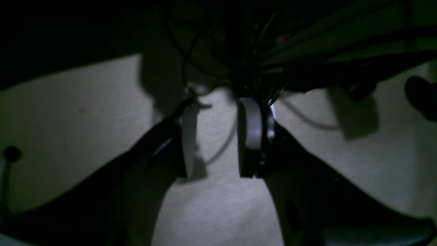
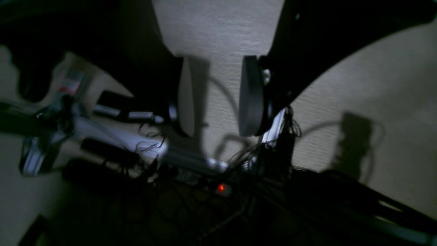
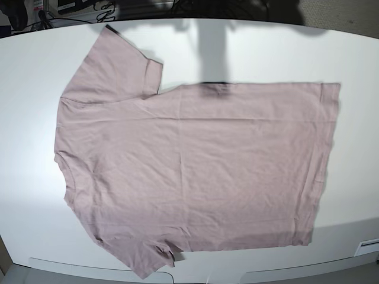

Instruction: Fold the T-shirt properly

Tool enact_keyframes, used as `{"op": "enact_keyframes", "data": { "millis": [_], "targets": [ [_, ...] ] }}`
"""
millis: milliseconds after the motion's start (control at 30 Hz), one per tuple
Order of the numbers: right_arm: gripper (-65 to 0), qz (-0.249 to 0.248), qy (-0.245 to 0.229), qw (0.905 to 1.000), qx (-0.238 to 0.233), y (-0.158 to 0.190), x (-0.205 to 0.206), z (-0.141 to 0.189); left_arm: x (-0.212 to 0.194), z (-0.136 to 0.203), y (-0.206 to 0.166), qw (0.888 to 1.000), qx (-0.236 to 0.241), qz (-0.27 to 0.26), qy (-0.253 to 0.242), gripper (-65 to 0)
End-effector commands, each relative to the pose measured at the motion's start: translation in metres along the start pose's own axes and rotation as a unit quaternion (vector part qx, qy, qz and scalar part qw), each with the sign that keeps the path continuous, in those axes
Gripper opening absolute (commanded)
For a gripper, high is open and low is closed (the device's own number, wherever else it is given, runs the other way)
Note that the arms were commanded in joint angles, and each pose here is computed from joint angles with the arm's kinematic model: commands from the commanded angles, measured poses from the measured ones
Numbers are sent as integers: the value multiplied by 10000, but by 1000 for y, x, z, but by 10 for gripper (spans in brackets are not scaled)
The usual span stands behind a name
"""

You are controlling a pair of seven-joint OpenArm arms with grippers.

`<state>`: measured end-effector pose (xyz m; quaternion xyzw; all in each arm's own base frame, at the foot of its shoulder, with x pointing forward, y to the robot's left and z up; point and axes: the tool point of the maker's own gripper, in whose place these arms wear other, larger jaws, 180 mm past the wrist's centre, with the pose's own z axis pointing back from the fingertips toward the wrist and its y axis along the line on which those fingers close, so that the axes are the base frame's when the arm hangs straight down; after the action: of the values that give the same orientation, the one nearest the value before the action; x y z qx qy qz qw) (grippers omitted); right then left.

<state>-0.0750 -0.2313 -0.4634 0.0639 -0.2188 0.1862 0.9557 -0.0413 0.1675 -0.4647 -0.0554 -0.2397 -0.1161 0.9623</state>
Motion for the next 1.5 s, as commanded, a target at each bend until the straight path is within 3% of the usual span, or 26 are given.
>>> {"op": "enact_keyframes", "data": {
  "millis": [0,133,200,333,467,567,733,867,933,1133,1467],
  "targets": [
    [-421,107,-120,9999,50,-1,9,8,11,6,2,9999,29,-119,-119,-448],
    [-421,517,-93,9985,122,-3,35,12,44,9,7,9950,164,-963,-219,-448],
    [-421,704,-89,9974,94,-6,48,12,63,13,11,9868,298,-1558,-335,-448],
    [-421,1020,-388,9940,89,-6,83,15,102,20,22,9712,495,-2239,-653,-447],
    [-421,1570,-641,9855,-36,-4,114,19,130,24,41,9496,765,-2955,-715,-447],
    [-421,1913,-812,9773,-404,-12,136,23,146,23,54,9310,910,-3445,-788,-447],
    [-421,2587,-947,9580,-799,-22,165,25,179,19,74,9015,1155,-4046,-1015,-446],
    [-421,2948,-823,9457,-1089,-34,175,22,191,11,83,8671,1143,-4761,-913,-395],
    [-421,2944,-817,9452,-1154,-38,178,21,196,4,85,8521,1068,-5043,-905,-392],
    [-421,2930,-720,9459,-1197,-40,175,20,193,-31,96,8227,883,-5579,-633,-392],
    [-421,2789,-577,9470,-1487,-51,172,22,185,-72,131,8167,845,-5706,-140,-392]
  ]
}}
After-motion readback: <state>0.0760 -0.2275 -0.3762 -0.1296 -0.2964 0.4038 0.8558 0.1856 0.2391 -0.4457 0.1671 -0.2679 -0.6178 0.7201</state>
